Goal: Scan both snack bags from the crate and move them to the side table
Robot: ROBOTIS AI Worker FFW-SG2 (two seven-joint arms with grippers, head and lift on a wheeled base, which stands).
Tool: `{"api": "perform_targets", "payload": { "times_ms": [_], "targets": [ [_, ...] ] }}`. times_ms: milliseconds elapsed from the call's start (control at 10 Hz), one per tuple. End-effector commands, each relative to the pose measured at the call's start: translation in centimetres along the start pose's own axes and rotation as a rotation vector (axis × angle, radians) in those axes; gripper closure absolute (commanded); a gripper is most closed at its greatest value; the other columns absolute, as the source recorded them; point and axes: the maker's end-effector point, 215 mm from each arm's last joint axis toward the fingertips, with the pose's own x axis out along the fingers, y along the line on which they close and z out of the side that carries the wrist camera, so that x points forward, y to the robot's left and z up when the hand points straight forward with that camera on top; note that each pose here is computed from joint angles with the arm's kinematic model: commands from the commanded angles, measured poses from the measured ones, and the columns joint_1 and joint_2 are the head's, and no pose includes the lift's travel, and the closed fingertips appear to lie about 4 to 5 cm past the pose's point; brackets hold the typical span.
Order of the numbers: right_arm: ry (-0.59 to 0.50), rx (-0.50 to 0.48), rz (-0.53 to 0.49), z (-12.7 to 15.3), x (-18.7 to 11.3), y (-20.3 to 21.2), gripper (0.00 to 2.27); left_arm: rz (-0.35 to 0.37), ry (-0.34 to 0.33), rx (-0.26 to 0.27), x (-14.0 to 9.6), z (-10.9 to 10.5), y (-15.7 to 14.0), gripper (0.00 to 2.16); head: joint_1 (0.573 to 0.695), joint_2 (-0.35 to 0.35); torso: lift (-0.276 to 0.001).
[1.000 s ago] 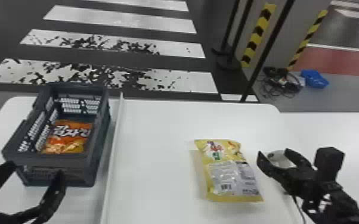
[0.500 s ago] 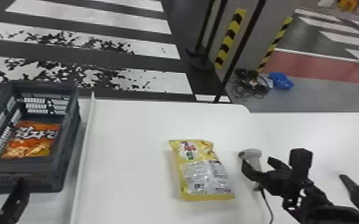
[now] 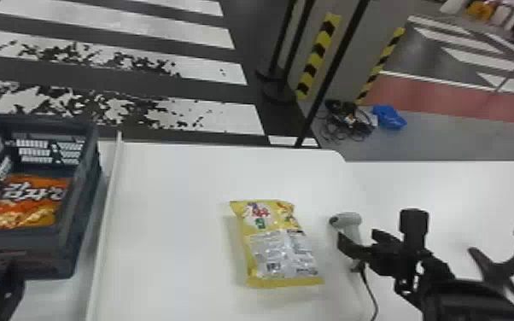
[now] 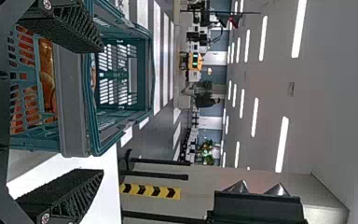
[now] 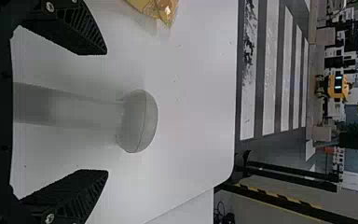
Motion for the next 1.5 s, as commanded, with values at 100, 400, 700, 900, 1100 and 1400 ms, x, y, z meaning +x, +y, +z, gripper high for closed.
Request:
{"api": "perform_targets", "payload": {
  "times_ms": [100, 400, 700, 900, 1100, 1400],
  "targets": [
    [0.038, 0.012, 0.000, -0.9, 0.9, -1.4, 0.15, 0.004, -0.001, -0.002, 0.0, -0.1, 0.2, 0.08, 0.695, -0.350, -0.099],
    [0.076, 0.021, 0.001, -2.3, 1.0, -1.6, 0.69, 0.007, -0.009, -0.003, 0.0, 0.0, 0.3, 0.08, 0.695, -0.350, -0.099],
    [0.078, 0.031, -0.004, -2.0, 0.9, -1.6, 2.01, 0.008, -0.008, -0.006, 0.0, -0.1, 0.2, 0.08, 0.695, -0.350, -0.099],
    [0.063, 0.032, -0.018, -0.9, 0.5, -1.5, 2.14, 0.010, -0.009, -0.008, 0.0, -0.1, 0.3, 0.08, 0.695, -0.350, -0.099],
    [0.061, 0.036, -0.040, 0.0, -1.2, -1.1, 2.21, 0.011, -0.010, -0.011, 0.0, -0.2, 0.2, 0.08, 0.695, -0.350, -0.099],
    [0.082, 0.041, -0.074, -0.2, -4.3, 1.5, 2.25, 0.009, -0.017, -0.011, 0.1, 0.0, 0.1, 0.08, 0.695, -0.350, -0.099]
  ]
}}
